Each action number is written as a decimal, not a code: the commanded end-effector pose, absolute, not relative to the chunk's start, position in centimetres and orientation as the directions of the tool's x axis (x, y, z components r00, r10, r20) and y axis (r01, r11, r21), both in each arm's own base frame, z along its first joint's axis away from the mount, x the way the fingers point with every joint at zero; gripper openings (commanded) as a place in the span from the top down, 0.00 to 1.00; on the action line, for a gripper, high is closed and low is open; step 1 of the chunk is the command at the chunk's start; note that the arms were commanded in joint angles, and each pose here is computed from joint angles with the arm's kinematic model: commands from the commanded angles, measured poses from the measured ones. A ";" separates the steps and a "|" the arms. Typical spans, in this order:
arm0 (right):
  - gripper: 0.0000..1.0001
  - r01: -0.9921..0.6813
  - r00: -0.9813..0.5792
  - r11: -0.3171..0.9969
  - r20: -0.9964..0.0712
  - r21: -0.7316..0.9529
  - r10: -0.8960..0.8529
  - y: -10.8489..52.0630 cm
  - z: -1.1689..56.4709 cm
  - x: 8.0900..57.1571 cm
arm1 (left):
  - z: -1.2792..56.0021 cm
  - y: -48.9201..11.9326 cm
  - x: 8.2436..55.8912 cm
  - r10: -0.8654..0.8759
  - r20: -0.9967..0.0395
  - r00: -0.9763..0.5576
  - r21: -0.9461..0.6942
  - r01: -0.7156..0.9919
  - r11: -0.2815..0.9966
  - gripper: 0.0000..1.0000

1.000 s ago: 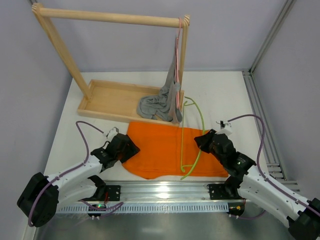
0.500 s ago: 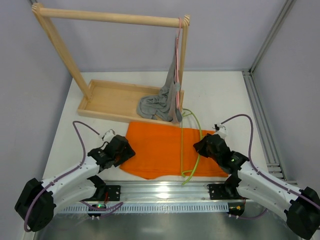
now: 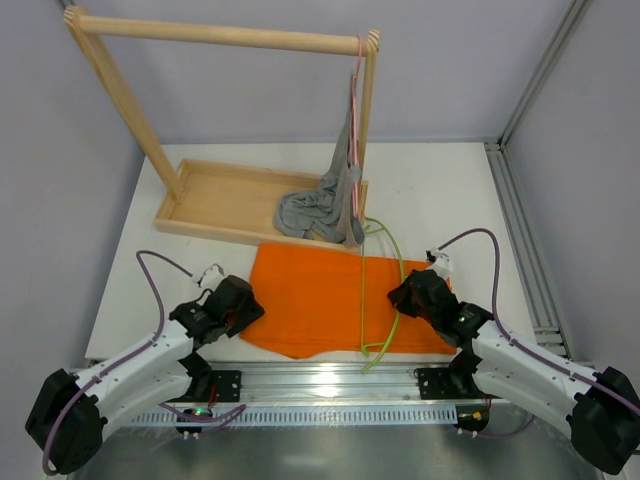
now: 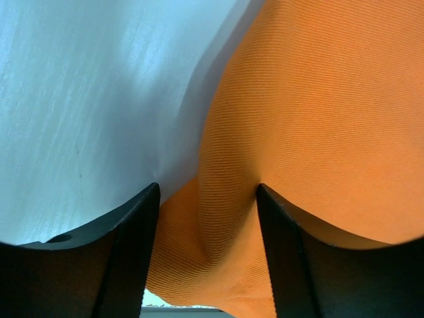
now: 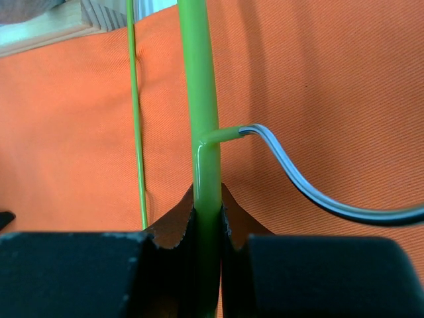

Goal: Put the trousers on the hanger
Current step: Place trousers on hanger

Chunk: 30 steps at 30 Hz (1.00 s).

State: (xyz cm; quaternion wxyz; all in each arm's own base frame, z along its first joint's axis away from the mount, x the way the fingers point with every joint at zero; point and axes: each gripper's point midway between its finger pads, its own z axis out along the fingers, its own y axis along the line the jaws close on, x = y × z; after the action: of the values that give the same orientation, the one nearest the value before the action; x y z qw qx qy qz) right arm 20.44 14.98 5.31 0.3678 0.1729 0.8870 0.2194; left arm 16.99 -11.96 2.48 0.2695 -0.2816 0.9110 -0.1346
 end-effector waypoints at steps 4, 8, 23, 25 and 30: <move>0.96 0.111 -0.645 0.846 -0.610 0.521 0.461 15.1 6.5 20.9 | 2.3 -9.7 15.7 -0.558 -0.450 -0.697 -0.311 -0.463 0.830 0.64; 0.96 0.105 -0.647 0.851 -0.614 0.515 0.452 15.1 6.6 20.9 | 6.8 -11.6 18.2 -0.520 -0.520 -0.678 -0.408 -0.337 0.848 0.97; 0.96 0.070 -0.666 0.843 -0.604 0.533 0.437 16.2 6.8 21.1 | 18.7 -27.4 20.8 -0.422 -0.549 -0.722 -0.686 0.100 0.721 0.99; 0.96 0.067 -0.670 0.842 -0.602 0.535 0.435 16.3 6.7 21.1 | 19.4 -30.3 20.9 -0.424 -0.540 -0.727 -0.715 0.130 0.687 0.99; 0.96 0.064 -0.666 0.834 -0.599 0.549 0.445 16.5 6.9 21.1 | 18.5 -34.8 21.3 -0.436 -0.489 -0.756 -0.725 0.075 0.684 1.00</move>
State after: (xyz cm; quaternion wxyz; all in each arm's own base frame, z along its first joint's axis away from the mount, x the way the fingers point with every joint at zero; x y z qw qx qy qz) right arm 20.15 14.81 4.77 0.3619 0.1576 0.8949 0.2083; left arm 19.82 -30.66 14.32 0.3132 -0.0755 0.8938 -0.3121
